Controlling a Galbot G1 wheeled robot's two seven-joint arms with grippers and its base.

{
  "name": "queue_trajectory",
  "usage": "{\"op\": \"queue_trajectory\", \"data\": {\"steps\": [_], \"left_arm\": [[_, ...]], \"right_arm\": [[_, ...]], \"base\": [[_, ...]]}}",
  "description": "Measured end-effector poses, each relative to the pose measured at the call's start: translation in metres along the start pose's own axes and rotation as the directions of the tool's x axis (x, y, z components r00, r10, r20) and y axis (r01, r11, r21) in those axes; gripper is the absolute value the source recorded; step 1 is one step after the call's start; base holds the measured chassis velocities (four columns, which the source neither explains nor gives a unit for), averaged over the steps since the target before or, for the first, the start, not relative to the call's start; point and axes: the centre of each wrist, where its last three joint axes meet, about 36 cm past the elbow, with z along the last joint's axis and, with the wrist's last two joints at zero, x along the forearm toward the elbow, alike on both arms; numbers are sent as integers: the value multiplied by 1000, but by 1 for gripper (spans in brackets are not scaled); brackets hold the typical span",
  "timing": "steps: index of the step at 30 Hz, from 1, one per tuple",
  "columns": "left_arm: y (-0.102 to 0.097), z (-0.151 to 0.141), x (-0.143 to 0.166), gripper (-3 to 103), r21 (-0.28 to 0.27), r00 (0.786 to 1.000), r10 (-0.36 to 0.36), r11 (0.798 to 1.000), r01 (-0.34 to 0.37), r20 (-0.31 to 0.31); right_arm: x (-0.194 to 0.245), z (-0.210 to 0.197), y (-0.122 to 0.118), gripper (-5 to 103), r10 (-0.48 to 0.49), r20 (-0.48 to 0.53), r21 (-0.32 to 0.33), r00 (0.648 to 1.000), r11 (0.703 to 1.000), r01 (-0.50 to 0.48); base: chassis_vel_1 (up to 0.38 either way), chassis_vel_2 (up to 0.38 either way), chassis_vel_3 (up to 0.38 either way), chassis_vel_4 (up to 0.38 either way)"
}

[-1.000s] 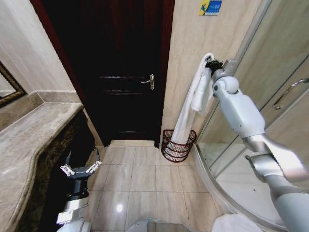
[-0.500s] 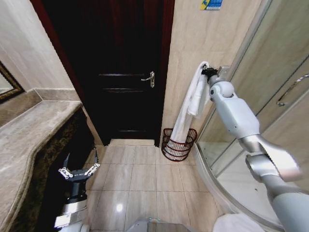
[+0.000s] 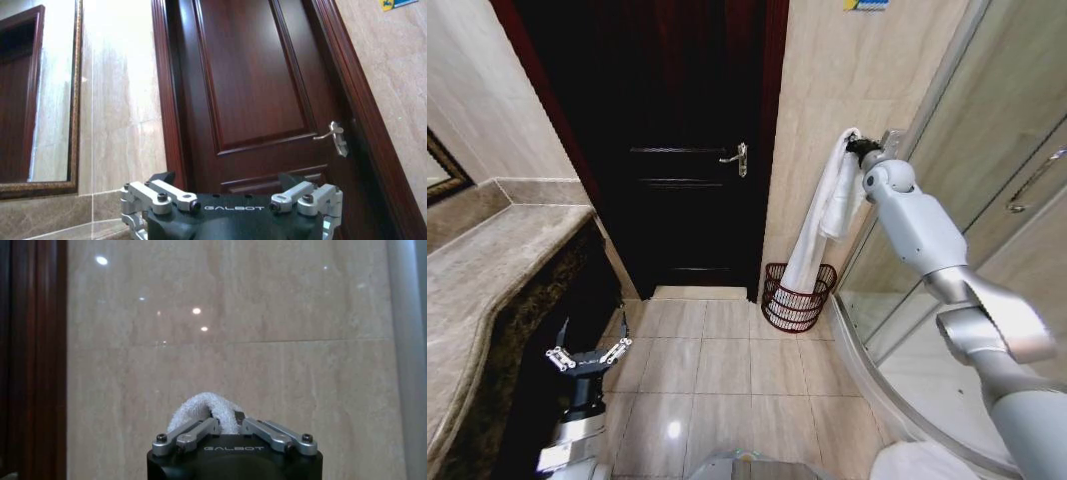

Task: Discard the used towel into the hamper.

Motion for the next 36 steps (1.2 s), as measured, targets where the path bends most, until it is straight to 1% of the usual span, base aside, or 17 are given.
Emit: {"op": "queue_trajectory", "data": {"steps": [4,10,17,27,36], "left_arm": [[0,-1,-1,100,2,1000,-2,1000,2,3],[0,-2,0,100,3,1000,-1,1000,1,3],[1,-1,3,100,2,1000,2,1000,-2,-1],[0,0,3,100,4,1000,4,1000,-4,-1],[3,-4,3,100,1,1000,-2,1000,2,8]], "right_arm": [[2,2,2,2,-22,-15,4,1000,1000,22],[0,2,2,2,-22,-26,-23,999,1000,21],[1,12,-5,2,-11,-41,-14,999,1000,10],[4,21,-5,2,-10,-33,-1,999,1000,10],[8,30,0,2,-12,-35,5,999,1000,12]], "base": [[0,0,0,0],[0,0,0,0],[0,0,0,0],[0,0,0,0],[0,0,0,0]]}}
